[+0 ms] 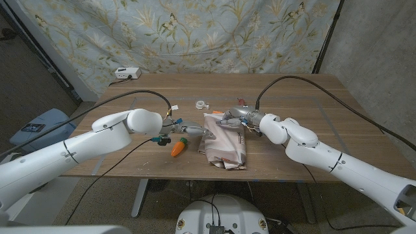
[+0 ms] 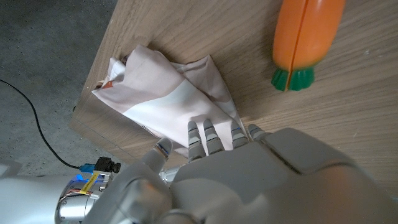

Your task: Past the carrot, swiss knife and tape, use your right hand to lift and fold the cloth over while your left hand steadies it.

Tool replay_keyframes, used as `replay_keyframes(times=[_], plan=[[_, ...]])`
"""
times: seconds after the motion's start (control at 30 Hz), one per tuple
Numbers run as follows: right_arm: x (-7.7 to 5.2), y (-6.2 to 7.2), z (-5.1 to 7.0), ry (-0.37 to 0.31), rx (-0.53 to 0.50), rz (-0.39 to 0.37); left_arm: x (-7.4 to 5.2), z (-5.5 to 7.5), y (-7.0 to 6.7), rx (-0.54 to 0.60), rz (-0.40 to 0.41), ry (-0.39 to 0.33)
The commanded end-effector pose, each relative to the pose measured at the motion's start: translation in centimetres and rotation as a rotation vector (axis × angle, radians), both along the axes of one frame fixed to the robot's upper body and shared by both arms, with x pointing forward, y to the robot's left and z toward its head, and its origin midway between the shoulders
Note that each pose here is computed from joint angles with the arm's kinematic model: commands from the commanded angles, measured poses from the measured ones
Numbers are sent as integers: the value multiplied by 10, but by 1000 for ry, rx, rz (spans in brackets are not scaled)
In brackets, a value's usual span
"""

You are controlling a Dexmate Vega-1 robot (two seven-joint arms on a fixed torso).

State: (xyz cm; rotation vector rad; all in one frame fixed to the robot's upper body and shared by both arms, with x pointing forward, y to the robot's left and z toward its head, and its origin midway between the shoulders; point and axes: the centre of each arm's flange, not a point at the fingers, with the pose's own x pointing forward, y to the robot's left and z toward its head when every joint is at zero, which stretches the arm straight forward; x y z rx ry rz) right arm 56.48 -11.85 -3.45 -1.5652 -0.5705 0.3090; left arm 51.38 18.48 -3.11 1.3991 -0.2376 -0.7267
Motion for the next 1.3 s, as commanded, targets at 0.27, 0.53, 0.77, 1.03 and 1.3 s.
replay_keyframes(times=[0.27, 0.53, 0.77, 1.03, 1.3], plan=[[-4, -3, 1, 7, 20, 23, 1, -1, 0, 0, -6, 0], [-25, -8, 17, -13, 37, 30, 3, 0, -1, 2, -13, 3], [-39, -16, 17, -23, 62, 20, 5, 0, -1, 5, -18, 1], [-52, -23, 11, -21, 55, 3, 6, 2, 1, 4, -17, 0], [-64, -29, 1, -6, 55, -7, 7, 3, 3, 4, -18, -3]])
